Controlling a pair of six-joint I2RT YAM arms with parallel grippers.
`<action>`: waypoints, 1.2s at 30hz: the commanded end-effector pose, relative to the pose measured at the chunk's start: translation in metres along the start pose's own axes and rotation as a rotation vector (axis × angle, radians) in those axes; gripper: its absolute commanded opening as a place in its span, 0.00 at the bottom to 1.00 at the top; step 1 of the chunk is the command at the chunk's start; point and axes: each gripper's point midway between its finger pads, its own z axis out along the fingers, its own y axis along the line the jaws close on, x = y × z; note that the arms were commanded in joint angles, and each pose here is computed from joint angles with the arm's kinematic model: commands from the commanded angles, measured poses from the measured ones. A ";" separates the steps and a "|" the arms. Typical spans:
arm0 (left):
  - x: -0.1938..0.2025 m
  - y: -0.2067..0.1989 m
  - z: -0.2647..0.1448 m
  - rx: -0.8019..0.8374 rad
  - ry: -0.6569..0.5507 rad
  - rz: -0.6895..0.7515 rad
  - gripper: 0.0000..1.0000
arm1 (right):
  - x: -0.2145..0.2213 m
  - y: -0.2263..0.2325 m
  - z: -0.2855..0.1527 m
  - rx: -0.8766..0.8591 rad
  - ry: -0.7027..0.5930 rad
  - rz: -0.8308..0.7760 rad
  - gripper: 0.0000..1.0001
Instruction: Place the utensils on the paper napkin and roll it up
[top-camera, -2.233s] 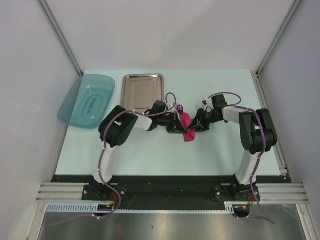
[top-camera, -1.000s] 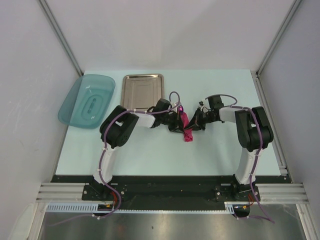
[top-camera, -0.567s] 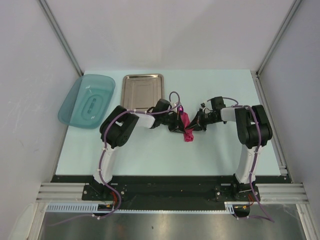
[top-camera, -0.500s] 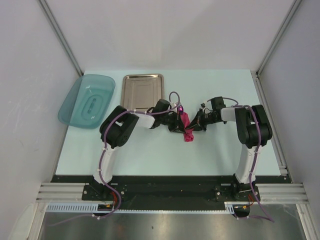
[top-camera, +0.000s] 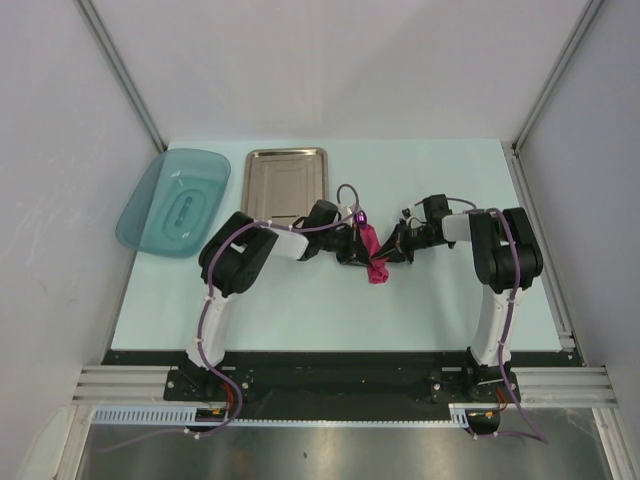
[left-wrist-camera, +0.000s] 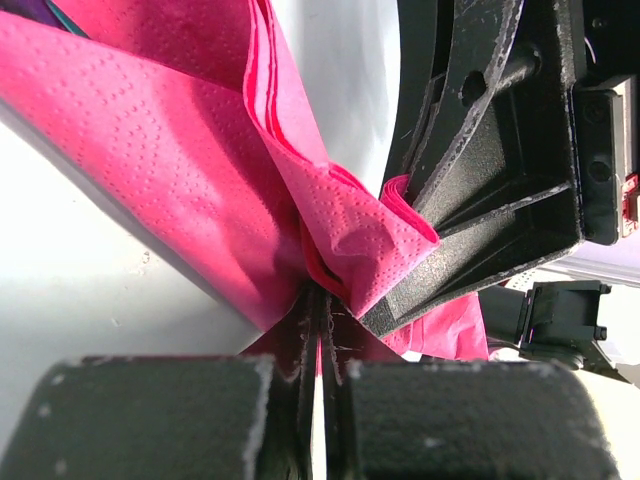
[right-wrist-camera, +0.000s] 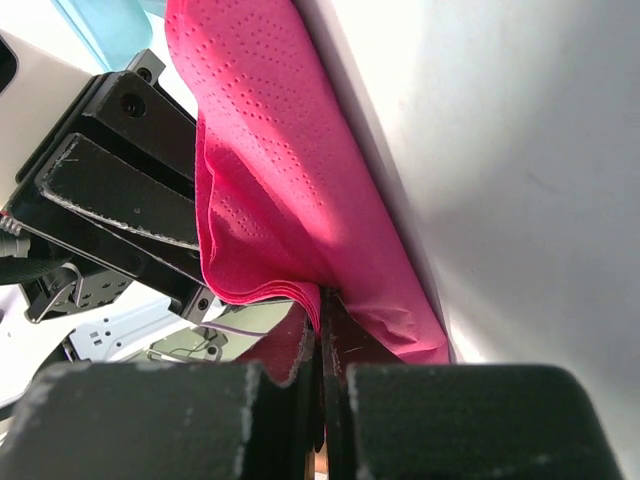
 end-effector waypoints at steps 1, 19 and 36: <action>-0.001 -0.016 -0.004 0.034 -0.008 0.084 0.00 | -0.040 -0.031 0.000 0.162 -0.165 -0.053 0.00; -0.008 -0.025 -0.004 0.065 -0.024 0.095 0.00 | -0.039 -0.033 -0.017 0.402 -0.235 -0.308 0.00; -0.075 -0.050 -0.038 0.167 -0.231 0.058 0.02 | -0.044 -0.052 -0.018 0.491 -0.233 -0.335 0.00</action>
